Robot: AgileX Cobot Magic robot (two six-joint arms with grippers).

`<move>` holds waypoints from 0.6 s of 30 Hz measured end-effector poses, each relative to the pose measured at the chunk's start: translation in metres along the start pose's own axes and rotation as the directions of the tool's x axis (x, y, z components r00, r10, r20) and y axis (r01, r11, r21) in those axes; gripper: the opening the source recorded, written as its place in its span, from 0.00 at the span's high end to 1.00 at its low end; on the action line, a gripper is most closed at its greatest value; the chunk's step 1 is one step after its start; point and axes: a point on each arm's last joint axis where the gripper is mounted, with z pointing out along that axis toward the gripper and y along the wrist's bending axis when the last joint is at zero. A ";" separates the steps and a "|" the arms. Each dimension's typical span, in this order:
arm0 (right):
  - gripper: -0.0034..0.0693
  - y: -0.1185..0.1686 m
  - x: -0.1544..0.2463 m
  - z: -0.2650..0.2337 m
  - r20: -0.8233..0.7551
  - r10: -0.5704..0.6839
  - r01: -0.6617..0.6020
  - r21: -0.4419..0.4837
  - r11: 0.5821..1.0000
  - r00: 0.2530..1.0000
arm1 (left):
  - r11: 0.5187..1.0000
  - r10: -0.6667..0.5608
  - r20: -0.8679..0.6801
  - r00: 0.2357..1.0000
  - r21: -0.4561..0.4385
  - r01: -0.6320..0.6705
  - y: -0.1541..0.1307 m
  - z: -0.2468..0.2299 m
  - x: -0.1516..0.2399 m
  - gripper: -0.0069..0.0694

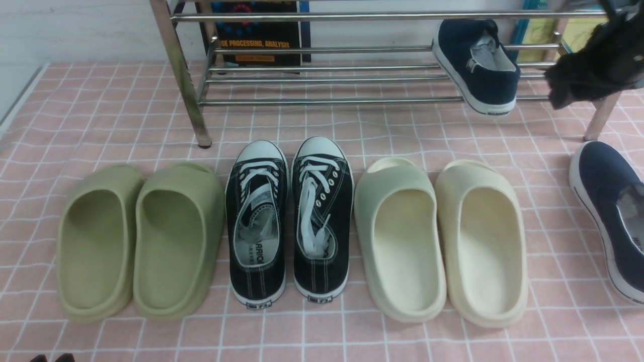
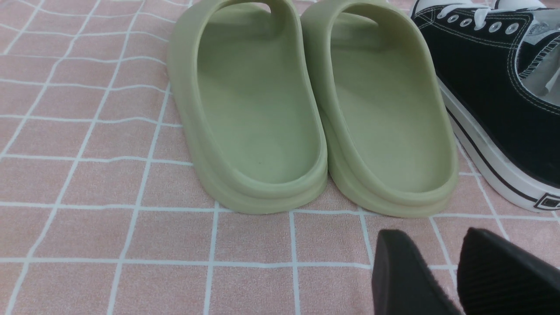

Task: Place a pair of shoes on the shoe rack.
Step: Use the right arm to grab the shoe closest to it

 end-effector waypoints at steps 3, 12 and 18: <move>0.28 -0.017 0.021 -0.008 -0.120 0.090 -0.074 0.135 0.988 0.989 | 1.000 -0.001 0.000 1.000 0.000 0.001 0.000 0.000 0.000 0.60; 0.24 -0.021 0.102 0.060 -0.370 0.162 -0.093 0.198 0.976 0.915 | 1.000 -0.001 0.000 1.000 0.000 0.001 0.000 0.000 0.000 0.60; 0.42 -0.020 0.115 0.079 -0.302 0.222 -0.163 0.210 0.964 0.927 | 1.000 -0.001 0.000 1.000 0.000 0.001 0.000 0.000 0.000 0.60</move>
